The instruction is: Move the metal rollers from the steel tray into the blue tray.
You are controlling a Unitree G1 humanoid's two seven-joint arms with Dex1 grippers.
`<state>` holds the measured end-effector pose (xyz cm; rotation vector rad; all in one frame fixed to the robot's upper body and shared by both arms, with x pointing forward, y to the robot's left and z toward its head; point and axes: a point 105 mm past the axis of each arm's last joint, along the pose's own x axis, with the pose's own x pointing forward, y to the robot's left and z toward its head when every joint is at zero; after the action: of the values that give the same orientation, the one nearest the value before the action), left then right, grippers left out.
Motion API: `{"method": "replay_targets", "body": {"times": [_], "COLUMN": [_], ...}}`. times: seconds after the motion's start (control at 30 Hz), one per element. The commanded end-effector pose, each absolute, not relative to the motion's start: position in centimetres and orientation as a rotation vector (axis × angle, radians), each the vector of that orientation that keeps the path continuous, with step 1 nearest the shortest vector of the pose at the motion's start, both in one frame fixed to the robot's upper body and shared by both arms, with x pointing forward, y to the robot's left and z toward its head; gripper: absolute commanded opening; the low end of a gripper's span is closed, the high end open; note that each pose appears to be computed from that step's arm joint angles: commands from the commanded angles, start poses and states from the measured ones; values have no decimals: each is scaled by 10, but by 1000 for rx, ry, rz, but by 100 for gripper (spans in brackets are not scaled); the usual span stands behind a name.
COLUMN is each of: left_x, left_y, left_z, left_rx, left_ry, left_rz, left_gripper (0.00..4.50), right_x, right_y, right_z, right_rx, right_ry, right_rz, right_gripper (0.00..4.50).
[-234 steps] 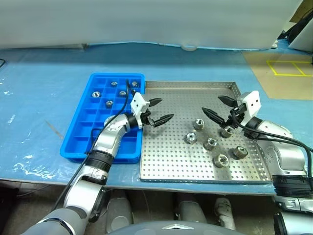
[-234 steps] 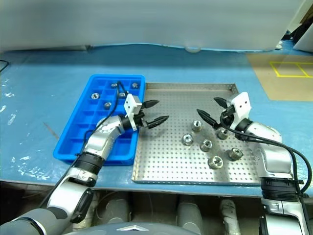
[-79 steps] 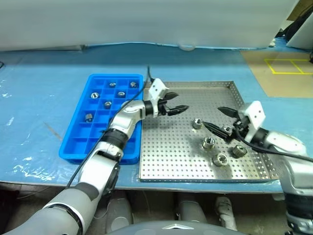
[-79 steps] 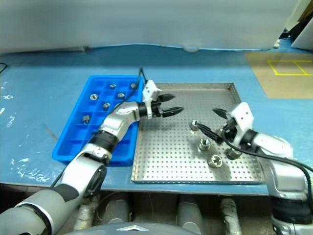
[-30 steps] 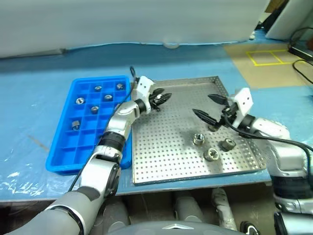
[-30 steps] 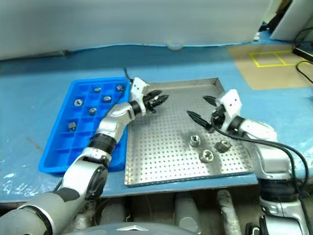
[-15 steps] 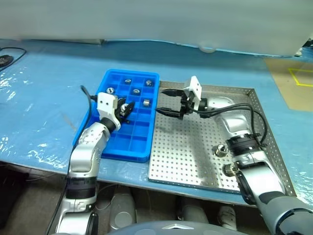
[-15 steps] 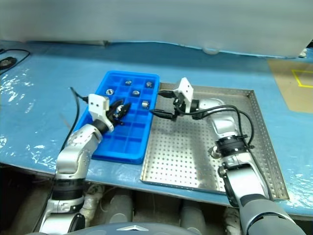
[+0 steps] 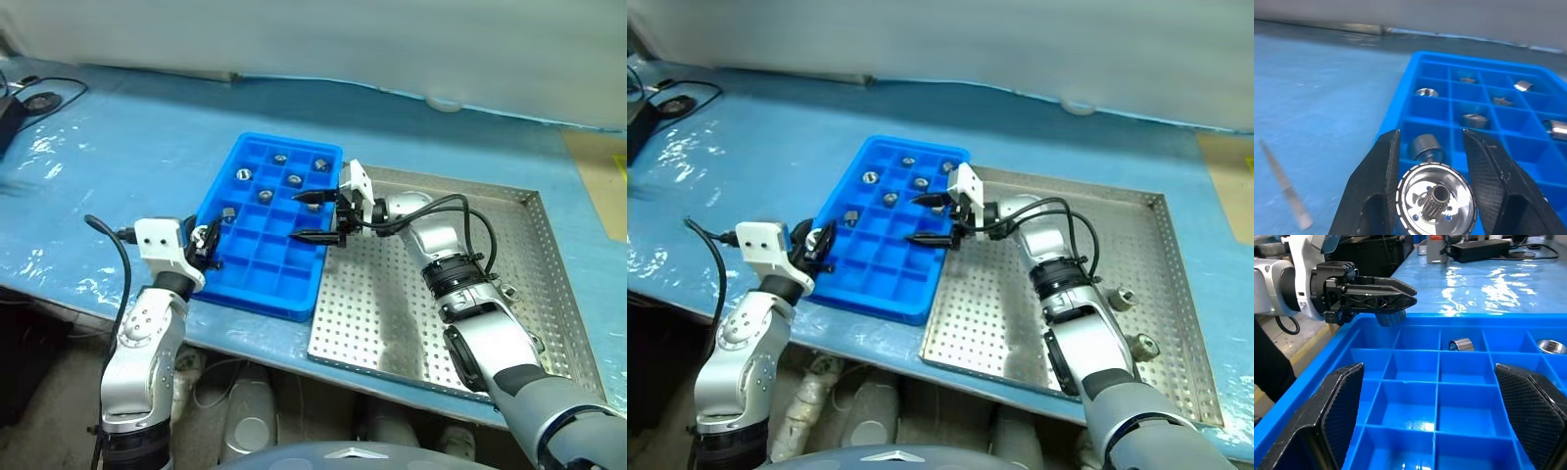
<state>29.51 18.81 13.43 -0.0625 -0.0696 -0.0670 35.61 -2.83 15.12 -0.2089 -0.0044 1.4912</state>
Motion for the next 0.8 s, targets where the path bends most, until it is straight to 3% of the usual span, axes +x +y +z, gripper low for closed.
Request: {"method": "replay_targets", "body": {"times": [0.03,0.27,0.57,0.8], "left_x": [291,287,294,309], "left_y": [190,184,178,150], "left_z": [149,141,148,163], "left_rx": [-41,-39,-70,-100], "left_ry": [-132,-99,-118,-157], "left_rz": [-48,-71,-134,-380], "left_gripper": [169,169,447,447], "right_x": [356,357,358,359], "right_y": [-25,-30,-38,-60], "right_z": [165,162,163,166], "right_rx": [-239,-248,-259,-274], "right_ry": [-58,-52,-54,-54], "right_rz": [1510,1492,1460,1379], "right_gripper": [450,450,450,450]}}
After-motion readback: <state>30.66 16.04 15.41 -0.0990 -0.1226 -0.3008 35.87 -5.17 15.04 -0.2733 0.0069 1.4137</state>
